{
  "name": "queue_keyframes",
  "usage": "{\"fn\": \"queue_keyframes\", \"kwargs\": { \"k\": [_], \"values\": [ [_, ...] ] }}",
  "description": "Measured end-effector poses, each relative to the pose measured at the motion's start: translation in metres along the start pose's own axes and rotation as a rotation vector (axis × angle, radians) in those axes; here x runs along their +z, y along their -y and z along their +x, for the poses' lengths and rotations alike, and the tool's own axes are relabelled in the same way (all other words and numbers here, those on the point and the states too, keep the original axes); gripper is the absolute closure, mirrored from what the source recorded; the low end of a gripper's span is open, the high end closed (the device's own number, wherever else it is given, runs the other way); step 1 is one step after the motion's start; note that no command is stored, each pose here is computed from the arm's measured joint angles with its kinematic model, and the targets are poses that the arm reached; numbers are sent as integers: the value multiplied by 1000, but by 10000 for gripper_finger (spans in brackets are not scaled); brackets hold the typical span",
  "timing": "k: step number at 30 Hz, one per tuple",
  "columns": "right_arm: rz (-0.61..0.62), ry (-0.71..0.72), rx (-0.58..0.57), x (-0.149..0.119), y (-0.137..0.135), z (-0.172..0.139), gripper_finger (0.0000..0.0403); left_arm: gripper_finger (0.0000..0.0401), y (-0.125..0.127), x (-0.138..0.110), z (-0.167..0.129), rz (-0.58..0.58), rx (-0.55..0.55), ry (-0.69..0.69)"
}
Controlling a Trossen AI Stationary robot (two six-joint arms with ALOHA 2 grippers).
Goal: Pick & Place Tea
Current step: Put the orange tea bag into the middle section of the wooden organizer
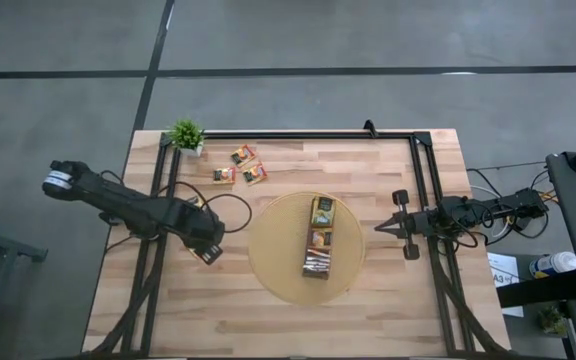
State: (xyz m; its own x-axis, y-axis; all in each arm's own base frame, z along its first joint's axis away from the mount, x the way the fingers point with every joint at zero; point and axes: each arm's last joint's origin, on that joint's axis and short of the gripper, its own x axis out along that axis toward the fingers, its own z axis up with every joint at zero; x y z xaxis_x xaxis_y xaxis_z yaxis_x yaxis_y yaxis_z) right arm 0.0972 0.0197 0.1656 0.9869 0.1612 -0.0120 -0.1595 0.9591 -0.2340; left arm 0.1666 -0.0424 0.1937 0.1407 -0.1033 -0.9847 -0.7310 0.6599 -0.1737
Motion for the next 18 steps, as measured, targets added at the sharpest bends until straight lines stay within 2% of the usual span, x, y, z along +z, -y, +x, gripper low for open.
{"fn": "queue_keyframes", "kwargs": {
  "k": [9, 15, 18],
  "values": [
    [0, 0, 0, 0, 0, 0, 394, 273, 1, 1, 3, -50, 4, 19],
    [0, 0, 0, 0, 0, 0, 394, 273, 1, 2, 28, -52, 13, -21],
    [0, 0, 0, 0, 0, 0, 394, 273, 0, 2, 40, -57, 55, -60]
  ]
}}
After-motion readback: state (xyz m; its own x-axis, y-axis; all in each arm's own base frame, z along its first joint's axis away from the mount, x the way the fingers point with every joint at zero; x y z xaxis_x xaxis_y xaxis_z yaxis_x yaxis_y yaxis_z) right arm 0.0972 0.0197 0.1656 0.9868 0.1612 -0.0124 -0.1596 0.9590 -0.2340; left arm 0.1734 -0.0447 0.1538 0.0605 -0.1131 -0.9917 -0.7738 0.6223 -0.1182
